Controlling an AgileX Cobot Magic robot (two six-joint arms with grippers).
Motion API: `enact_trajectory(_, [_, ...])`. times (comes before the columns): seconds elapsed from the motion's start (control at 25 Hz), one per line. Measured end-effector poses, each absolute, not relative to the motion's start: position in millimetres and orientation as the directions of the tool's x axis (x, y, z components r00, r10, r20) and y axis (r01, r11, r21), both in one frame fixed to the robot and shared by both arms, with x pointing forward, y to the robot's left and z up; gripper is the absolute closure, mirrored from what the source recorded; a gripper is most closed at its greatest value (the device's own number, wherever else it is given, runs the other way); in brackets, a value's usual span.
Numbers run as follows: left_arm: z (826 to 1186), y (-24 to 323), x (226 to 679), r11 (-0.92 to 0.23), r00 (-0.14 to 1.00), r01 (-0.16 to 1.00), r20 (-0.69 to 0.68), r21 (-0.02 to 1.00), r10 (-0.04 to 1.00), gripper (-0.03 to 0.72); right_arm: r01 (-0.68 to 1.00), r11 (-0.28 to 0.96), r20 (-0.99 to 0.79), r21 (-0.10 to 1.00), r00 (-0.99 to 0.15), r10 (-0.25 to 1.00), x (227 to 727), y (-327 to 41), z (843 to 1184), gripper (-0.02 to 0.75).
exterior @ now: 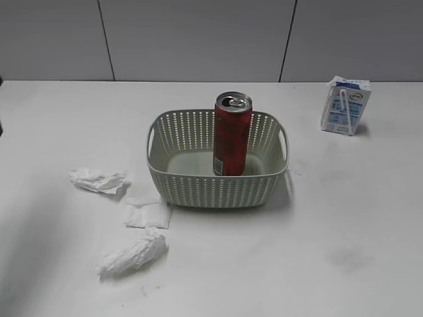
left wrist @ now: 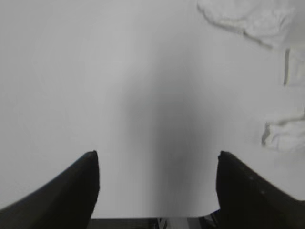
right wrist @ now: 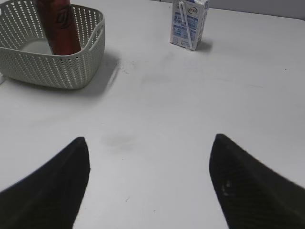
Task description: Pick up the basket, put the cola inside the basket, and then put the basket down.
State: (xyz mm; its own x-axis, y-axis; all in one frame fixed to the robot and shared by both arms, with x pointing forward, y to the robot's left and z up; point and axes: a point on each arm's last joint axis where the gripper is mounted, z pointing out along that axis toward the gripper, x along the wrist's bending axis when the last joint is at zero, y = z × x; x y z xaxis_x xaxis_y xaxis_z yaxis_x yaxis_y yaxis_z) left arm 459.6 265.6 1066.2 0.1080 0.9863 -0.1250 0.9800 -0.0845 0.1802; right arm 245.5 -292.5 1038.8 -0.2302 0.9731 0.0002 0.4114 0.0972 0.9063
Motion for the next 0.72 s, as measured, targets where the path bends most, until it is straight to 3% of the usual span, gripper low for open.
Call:
enact_trajectory(0.36, [1062.8,283.7,347.7,-0.093,0.134,0.882,-0.056,0.463,0.989,0.111,0.411,0.097,0.000,0.906,-0.230,0.973,245.5,-292.5,1038.8,0.146])
enact_trajectory(0.72, [1046.9,290.7,290.0,-0.076,0.143,0.735,-0.044,0.673,0.989,0.111,0.410,0.098,-0.001,0.907,-0.231,0.973,245.6,-292.5,1038.9,0.146])
